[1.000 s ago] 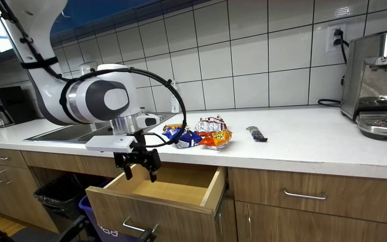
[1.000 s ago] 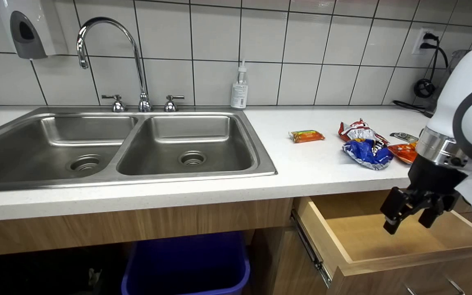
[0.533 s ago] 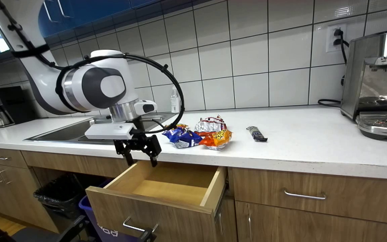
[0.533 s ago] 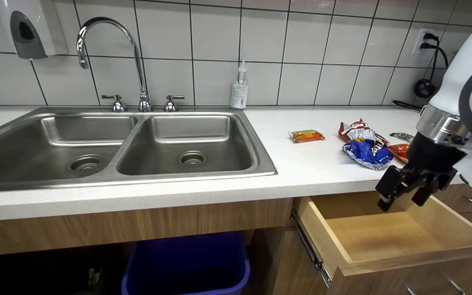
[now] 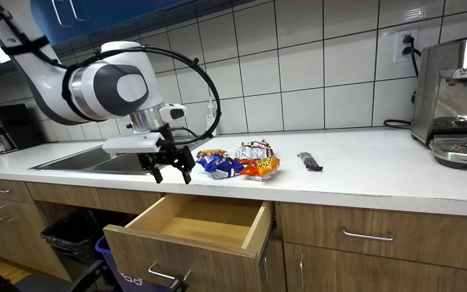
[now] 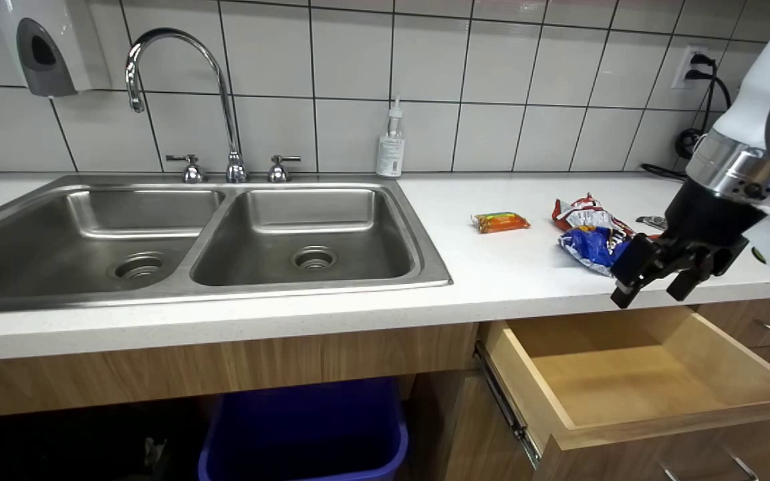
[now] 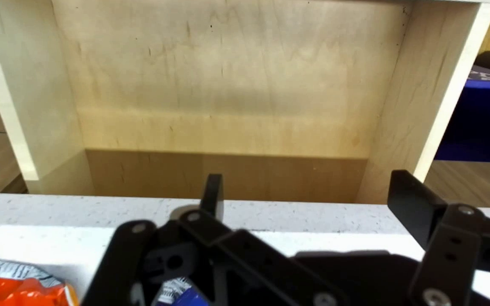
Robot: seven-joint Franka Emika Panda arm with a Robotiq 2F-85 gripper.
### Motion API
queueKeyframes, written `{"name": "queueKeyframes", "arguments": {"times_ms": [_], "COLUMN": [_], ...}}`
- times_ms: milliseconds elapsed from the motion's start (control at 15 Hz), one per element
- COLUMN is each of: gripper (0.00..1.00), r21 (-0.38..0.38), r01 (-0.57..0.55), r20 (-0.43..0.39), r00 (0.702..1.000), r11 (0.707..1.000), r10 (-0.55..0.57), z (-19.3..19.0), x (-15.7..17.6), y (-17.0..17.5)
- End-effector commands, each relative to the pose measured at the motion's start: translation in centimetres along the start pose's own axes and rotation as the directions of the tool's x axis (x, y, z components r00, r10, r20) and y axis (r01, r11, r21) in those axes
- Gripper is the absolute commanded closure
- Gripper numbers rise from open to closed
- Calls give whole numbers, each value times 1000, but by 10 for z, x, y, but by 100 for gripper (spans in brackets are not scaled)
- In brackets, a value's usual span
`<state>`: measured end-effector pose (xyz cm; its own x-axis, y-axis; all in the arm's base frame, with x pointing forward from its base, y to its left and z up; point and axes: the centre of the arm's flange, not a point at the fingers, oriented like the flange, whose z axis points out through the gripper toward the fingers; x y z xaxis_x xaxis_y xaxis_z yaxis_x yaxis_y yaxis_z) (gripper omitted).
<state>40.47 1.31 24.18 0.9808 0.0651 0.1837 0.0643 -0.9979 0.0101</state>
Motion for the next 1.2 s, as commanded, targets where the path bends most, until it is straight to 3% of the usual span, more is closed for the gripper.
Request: {"name": "queueKeyframes", "arguments": {"times_ms": [0,600,1133], "gripper": [0,0,0], "r21": [-1,-8,-13], "r01": [-7,-40,-39], "r20": [-28,-98,-103], "r00": [1000,994,994], "r11": [1000,999,999], "r10": [7,39,37], "z": [-21,-35,-39], "x": [1,48,98], "y": [-3,8,39]}}
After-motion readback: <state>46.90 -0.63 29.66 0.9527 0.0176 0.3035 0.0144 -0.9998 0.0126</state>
